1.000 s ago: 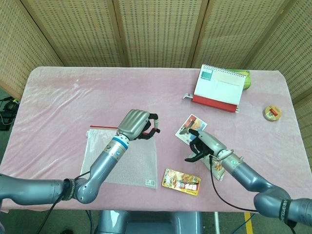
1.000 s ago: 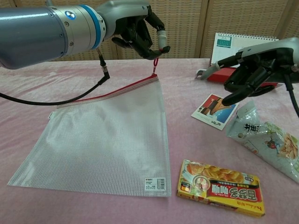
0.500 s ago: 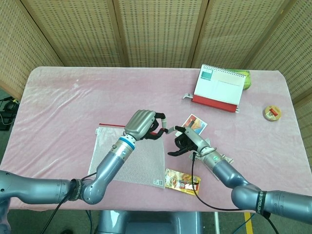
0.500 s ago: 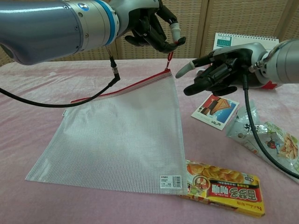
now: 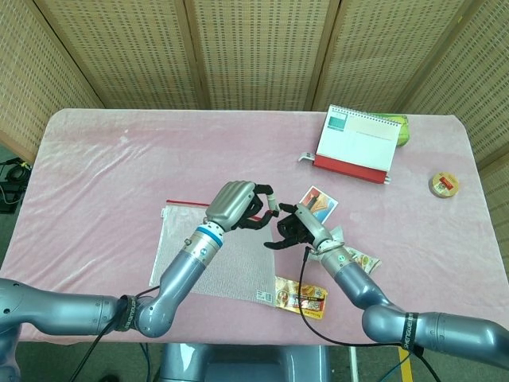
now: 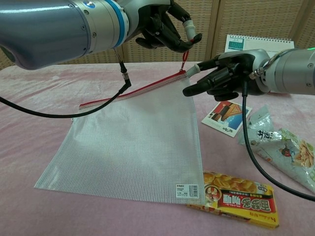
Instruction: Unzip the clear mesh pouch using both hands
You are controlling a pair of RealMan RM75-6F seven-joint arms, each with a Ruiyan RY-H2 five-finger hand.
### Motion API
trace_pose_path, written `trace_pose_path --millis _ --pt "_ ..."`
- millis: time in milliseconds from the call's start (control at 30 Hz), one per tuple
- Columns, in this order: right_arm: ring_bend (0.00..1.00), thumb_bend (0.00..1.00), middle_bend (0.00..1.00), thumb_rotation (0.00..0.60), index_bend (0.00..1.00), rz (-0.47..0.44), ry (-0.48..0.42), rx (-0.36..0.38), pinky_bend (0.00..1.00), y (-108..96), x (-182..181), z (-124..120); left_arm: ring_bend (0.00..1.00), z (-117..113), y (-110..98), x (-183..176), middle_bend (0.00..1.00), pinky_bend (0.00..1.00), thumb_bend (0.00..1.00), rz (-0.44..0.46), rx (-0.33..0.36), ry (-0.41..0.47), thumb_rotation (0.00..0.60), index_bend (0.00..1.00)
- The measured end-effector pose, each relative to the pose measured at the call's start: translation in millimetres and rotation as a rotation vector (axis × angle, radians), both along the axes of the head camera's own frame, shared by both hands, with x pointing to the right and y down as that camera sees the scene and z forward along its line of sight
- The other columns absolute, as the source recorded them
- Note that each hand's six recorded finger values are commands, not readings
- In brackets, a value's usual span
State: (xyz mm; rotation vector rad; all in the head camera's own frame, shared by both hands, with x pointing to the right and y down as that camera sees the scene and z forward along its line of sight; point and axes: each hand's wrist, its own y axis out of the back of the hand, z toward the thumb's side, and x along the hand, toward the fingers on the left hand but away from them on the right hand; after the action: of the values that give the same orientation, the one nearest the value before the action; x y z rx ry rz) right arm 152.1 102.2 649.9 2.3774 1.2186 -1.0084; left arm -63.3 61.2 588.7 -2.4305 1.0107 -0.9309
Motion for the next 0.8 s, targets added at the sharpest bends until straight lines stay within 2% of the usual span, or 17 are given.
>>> trace_pose_path --millis 433,667,800 --pt "0.93 0.42 0.93 0.6 0.56 0.043 -0.021 -0.034 1.0 0 -3 5 0.87 -1 6 5 0.97 1.0 0.57 -0.014 -0.03 0.026 0.6 0.89" --pt "0.93 0.53 0.93 0.6 0.59 0.058 -0.037 -0.051 1.0 2 -3 8 0.87 -2 12 7 0.97 1.0 0.57 -0.014 -0.088 0.053 0.6 0.89" --pt "0.93 0.62 0.94 0.6 0.61 0.049 -0.04 -0.049 1.0 2 -4 7 0.87 -4 11 6 0.97 1.0 0.57 -0.017 -0.074 0.046 0.6 0.89"
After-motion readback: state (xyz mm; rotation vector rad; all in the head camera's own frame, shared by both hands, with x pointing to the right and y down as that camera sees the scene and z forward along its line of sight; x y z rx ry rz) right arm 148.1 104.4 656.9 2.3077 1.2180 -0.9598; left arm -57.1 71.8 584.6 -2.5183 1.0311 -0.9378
